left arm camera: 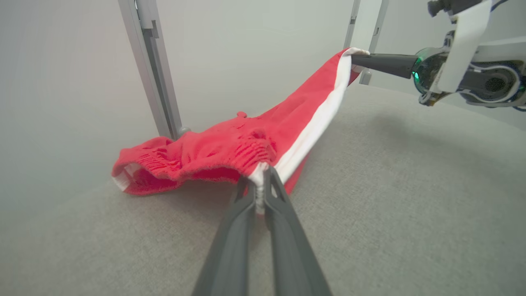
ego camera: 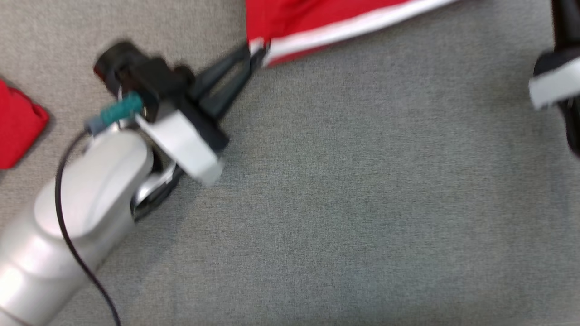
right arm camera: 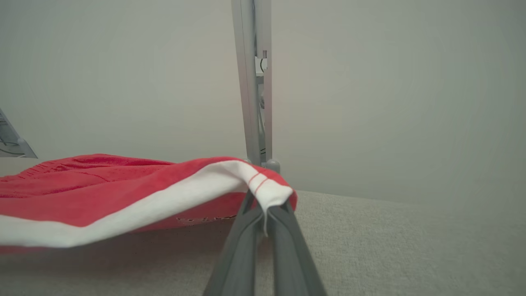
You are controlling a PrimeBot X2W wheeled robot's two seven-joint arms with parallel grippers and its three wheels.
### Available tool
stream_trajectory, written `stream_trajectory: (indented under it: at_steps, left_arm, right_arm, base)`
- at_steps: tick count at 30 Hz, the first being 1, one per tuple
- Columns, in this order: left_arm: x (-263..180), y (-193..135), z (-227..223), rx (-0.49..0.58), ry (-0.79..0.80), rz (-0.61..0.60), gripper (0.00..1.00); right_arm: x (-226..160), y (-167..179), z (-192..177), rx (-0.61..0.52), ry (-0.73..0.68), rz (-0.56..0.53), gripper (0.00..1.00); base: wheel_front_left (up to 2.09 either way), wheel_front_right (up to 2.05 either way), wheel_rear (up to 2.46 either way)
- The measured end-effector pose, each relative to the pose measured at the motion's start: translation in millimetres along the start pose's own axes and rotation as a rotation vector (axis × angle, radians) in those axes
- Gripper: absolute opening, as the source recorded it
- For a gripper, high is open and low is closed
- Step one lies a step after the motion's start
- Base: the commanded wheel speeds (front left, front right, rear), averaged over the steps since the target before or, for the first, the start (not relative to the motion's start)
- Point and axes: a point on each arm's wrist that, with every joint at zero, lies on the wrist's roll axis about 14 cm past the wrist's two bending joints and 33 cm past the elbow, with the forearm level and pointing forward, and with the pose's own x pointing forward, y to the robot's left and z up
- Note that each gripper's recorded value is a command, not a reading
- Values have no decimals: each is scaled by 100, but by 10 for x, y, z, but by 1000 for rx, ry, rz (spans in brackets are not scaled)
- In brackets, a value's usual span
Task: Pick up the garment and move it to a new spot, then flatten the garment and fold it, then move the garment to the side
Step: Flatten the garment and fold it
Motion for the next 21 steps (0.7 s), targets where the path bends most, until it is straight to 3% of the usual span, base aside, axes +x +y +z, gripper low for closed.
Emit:
stream_trajectory:
  at_steps: [11, 21]
  left_arm:
    - [-657, -637, -189, -80, 77, 7, 0]
    - [-1083, -1079, -196, -113, 127, 58, 0]
  right_arm:
    - [-984, 285, -131, 94, 102, 37, 0]
    - [-1754, 486, -114, 76, 178, 79, 0]
  base:
    - [0, 0, 0]
    - [0, 0, 0]
